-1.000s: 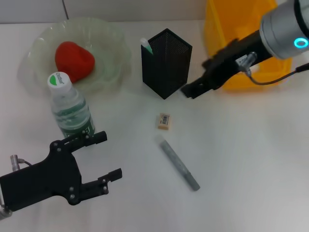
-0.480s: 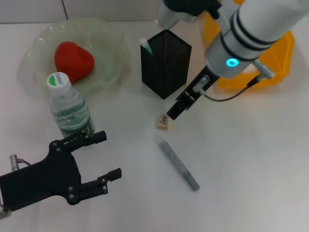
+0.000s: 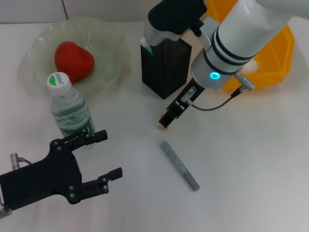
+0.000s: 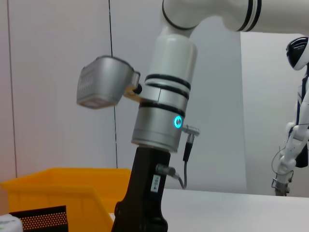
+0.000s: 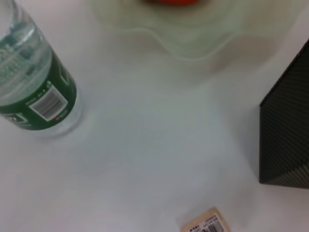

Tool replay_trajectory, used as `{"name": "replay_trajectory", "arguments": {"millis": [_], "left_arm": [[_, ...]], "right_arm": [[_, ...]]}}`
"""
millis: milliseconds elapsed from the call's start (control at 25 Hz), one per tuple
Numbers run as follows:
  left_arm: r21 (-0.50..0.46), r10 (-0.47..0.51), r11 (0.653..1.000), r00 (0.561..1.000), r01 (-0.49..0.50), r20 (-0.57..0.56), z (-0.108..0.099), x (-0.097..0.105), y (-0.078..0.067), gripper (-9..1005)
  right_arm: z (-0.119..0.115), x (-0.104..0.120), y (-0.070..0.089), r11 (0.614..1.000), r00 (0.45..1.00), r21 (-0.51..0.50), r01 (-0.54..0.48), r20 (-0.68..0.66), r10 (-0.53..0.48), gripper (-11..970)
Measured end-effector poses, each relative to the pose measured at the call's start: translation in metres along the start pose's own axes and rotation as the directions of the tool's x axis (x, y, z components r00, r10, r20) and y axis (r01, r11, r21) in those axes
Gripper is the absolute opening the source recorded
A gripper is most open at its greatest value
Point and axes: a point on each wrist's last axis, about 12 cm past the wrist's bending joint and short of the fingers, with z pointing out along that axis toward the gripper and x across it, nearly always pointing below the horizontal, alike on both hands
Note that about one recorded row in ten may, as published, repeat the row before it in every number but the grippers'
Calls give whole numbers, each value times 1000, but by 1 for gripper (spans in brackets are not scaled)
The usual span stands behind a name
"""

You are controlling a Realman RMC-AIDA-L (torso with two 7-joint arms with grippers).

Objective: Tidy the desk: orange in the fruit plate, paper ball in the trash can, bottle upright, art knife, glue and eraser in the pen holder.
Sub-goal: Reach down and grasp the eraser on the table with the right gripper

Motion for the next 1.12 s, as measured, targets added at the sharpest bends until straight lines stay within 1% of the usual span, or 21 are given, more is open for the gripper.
{"name": "replay_trajectory", "arguments": {"millis": [120, 560, 960, 1120], "left_arm": [[1, 4, 1000, 1000, -4, 3, 1, 0, 0, 785], [5, 5, 1000, 1000, -5, 7, 3, 0, 0, 785], [12, 9, 1000, 1000, -9, 10, 5, -1, 2, 785], [15, 9, 1000, 1000, -9, 11, 6, -1, 2, 785]], "right_arm": [[5, 0, 1, 1000, 1000, -8, -7, 4, 7, 835], [19, 0, 6, 1000, 1000, -4, 16, 15, -16, 836], [23, 1, 7, 1000, 1000, 3, 26, 14, -26, 833], [23, 1, 7, 1000, 1000, 4, 25, 17, -25, 643]]}}
